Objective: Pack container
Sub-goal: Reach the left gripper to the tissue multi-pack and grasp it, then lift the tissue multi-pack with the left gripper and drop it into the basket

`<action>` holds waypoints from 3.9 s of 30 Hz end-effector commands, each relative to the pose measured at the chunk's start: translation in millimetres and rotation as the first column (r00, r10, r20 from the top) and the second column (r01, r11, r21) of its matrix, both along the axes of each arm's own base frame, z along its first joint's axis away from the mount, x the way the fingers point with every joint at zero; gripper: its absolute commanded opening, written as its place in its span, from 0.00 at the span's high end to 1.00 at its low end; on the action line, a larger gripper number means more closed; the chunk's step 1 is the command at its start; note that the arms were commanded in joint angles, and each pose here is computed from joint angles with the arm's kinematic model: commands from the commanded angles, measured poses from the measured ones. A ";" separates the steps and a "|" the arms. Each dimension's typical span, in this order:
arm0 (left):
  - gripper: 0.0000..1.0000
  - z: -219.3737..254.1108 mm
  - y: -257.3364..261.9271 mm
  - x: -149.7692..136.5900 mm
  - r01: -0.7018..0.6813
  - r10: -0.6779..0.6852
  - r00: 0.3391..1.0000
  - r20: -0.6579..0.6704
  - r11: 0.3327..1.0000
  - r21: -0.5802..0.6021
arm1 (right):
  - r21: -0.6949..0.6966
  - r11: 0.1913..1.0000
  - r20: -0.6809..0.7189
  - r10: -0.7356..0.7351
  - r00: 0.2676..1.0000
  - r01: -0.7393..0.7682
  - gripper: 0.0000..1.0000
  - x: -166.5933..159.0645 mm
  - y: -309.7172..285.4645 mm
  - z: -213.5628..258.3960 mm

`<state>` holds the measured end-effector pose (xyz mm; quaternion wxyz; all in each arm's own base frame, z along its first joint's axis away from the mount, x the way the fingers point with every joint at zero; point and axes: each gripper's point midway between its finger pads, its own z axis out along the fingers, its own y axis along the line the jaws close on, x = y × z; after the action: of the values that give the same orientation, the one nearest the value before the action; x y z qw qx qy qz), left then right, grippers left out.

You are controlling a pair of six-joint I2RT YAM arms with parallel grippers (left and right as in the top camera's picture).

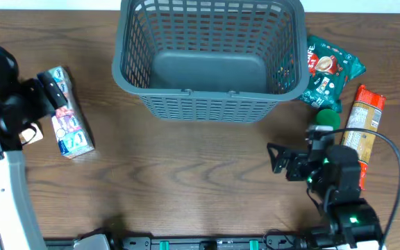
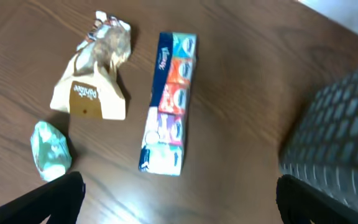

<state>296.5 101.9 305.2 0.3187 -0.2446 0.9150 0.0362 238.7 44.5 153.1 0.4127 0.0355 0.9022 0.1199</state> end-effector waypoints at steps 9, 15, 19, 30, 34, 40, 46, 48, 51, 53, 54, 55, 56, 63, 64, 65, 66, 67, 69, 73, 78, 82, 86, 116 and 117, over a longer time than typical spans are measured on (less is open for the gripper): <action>0.01 -34.7 18.4 33.2 0.048 -0.046 0.994 -0.104 0.999 0.021 | -0.147 0.989 0.127 -0.015 0.992 0.033 0.01 1.5 -20.7 83.1; 0.01 -71.9 35.3 55.7 0.039 -0.038 0.983 -0.180 0.999 -0.001 | -0.130 0.988 0.116 -0.070 0.991 0.085 0.01 -0.7 -26.9 84.6; 0.01 -100.8 51.3 70.2 0.013 -0.017 0.975 -0.223 1.000 -0.020 | -0.147 0.985 0.059 -0.078 0.995 0.086 0.01 -9.0 -29.5 72.9; 0.01 -203.1 66.6 92.3 0.029 -0.063 0.910 -0.410 0.996 -0.089 | -0.151 0.985 0.040 -0.078 0.996 0.083 0.01 -11.9 -30.0 69.1; 0.01 -240.2 65.7 90.2 0.036 -0.092 0.871 -0.483 0.992 -0.124 | -0.150 0.985 0.039 -0.078 0.996 0.083 0.01 -12.0 -29.8 68.9; 0.01 -279.0 64.0 86.1 0.024 -0.109 0.828 -0.549 0.987 -0.160 | -0.132 0.986 0.037 -0.092 0.995 0.096 0.01 -11.9 -29.8 69.0; 0.01 -303.8 56.2 82.2 0.019 -0.138 0.801 -0.583 0.979 -0.204 | -0.124 0.987 0.036 -0.100 0.994 0.104 0.01 -11.9 -29.8 69.1; 0.01 -305.6 49.1 83.7 0.021 -0.161 0.805 -0.571 0.970 -0.243 | -0.124 0.987 0.037 -0.100 0.994 0.104 0.01 -11.8 -29.9 69.2; 0.11 -305.1 40.3 87.4 0.026 -0.189 0.817 -0.544 0.956 -0.293 | -0.124 0.987 0.037 -0.100 0.994 0.104 0.01 -11.8 -29.9 69.2; 0.26 -304.9 37.6 86.5 0.025 -0.196 0.816 -0.543 0.952 -0.306 | -0.125 0.987 0.037 -0.100 0.994 0.103 0.01 -11.8 -29.9 69.2; 0.35 -304.8 37.1 85.3 0.024 -0.198 0.814 -0.547 0.951 -0.309 | -0.125 0.987 0.037 -0.100 0.994 0.103 0.01 -11.8 -29.9 69.2; 0.43 -304.8 36.6 84.0 0.022 -0.199 0.811 -0.551 0.950 -0.310 | -0.125 0.987 0.037 -0.100 0.994 0.103 0.01 -11.8 -29.9 69.2; 0.48 -304.7 35.9 82.3 0.020 -0.200 0.807 -0.556 0.949 -0.313 | -0.125 0.987 0.038 -0.100 0.994 0.104 0.01 -11.7 -29.9 69.3; 0.94 -299.9 28.9 64.9 -0.001 -0.216 0.768 -0.603 0.941 -0.339 | -0.132 0.985 0.038 -0.108 0.993 0.112 0.01 -11.7 -31.8 69.1; 0.94 -297.2 28.5 63.9 -0.002 -0.216 0.767 -0.604 0.941 -0.339 | -0.132 0.985 0.038 -0.108 0.993 0.112 0.01 -11.7 -31.8 69.1; 0.94 -294.4 28.4 63.5 -0.001 -0.216 0.769 -0.602 0.941 -0.339 | -0.132 0.985 0.038 -0.108 0.993 0.112 0.01 -11.7 -31.8 69.2; 0.94 -289.4 28.1 63.4 0.001 -0.214 0.773 -0.597 0.942 -0.336 | -0.132 0.985 0.039 -0.108 0.993 0.112 0.01 -11.6 -31.9 69.2; 0.94 -283.6 27.5 63.6 0.006 -0.214 0.778 -0.591 0.943 -0.333 | -0.132 0.985 0.038 -0.108 0.993 0.112 0.01 -11.7 -31.9 69.2; 0.94 -267.6 26.8 64.7 0.018 -0.209 0.794 -0.571 0.947 -0.321 | -0.132 0.985 0.038 -0.108 0.993 0.112 0.01 -11.7 -31.8 69.1; 0.94 -218.8 20.3 68.1 0.067 -0.203 0.845 -0.495 0.958 -0.278 | -0.132 0.985 0.038 -0.108 0.993 0.112 0.01 -11.7 -31.8 69.1; 0.94 -137.7 2.8 69.4 0.157 -0.213 0.920 -0.331 0.970 -0.187 | -0.132 0.985 0.038 -0.107 0.993 0.112 0.01 -11.7 -31.8 69.2; 0.94 -61.1 -22.8 68.6 0.284 -0.291 0.944 -0.155 0.957 -0.066 | -0.135 0.985 0.039 -0.105 0.994 0.110 0.01 -11.7 -31.8 69.2; 0.94 20.1 -48.6 64.9 0.381 -0.384 0.923 0.011 0.918 0.106 | -0.135 0.985 0.038 -0.105 0.994 0.109 0.01 -11.8 -31.8 68.9; 0.94 5.5 -366.6 144.4 0.754 -0.955 -0.148 -0.259 -0.278 0.594 | -0.145 0.984 -0.011 -0.105 0.994 0.103 0.01 -19.5 -32.6 59.2; 0.94 -4.6 -368.2 148.0 0.765 -0.952 -0.152 -0.265 -0.283 0.578 | -0.145 0.984 -0.012 -0.105 0.994 0.102 0.01 -19.7 -32.6 59.0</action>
<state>437.0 -263.4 309.4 0.4312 0.6184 0.6567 0.0211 219.1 14.9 207.7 0.4074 0.0423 0.9116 0.0337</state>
